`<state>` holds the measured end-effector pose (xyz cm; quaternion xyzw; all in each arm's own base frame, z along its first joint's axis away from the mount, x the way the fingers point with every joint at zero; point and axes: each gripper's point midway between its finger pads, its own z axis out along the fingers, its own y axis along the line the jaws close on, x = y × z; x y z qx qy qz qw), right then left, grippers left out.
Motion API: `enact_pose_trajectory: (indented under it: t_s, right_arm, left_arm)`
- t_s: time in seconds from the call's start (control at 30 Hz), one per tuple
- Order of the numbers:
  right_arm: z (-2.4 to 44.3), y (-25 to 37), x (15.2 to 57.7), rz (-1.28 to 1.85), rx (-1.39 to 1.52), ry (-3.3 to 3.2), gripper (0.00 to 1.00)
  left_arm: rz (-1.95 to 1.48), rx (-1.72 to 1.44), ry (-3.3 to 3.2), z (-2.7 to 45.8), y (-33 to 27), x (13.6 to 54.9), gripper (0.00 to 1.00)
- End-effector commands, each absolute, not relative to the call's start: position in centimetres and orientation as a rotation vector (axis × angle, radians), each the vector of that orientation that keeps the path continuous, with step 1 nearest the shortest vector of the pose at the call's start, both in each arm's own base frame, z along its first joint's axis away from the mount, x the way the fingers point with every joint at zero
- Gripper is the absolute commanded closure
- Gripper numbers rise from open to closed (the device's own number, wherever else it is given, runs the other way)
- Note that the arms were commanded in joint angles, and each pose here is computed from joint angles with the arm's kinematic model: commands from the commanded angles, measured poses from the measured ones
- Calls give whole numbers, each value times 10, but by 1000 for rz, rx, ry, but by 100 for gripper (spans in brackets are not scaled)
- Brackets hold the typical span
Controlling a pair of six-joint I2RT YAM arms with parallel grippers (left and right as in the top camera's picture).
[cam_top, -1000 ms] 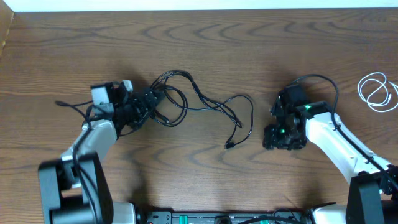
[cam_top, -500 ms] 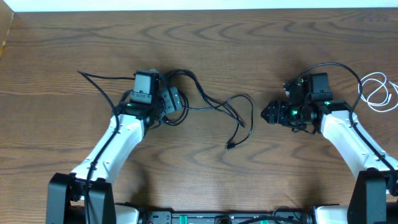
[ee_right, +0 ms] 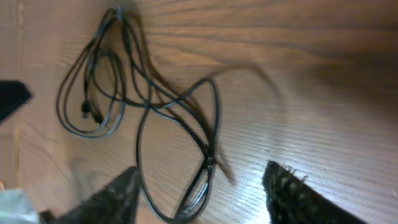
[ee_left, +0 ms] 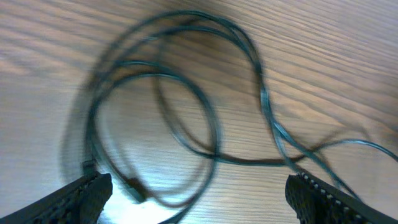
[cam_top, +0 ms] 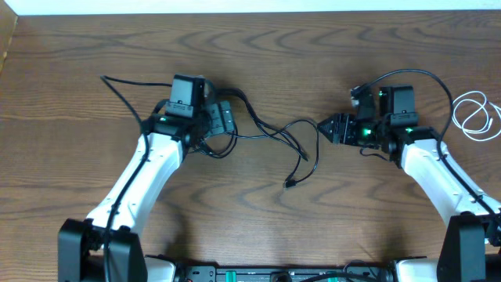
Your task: Untangle cables
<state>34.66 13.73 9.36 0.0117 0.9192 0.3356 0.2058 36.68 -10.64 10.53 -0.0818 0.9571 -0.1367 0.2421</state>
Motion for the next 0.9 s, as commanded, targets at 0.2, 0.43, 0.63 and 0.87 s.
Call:
enact_pose_trajectory:
  t_s: [0.2,0.43,0.63,0.87]
  right_arm:
    - [87,150,344,850,-4,2595,51]
    - [78,160,340,828,-42,2622,54]
    - [59,162,340,816,-38,2662,53]
    - [43,169,342,856,-47,2682,54]
  left_arm:
    - [-505,-127,2673,65,-157,377,5]
    - [-564,-125,2631,50,-186,390,6]
    - [-533,-112,2629,33,-198,393,13]
    - [-413,-160,2657,7,-188,395,16]
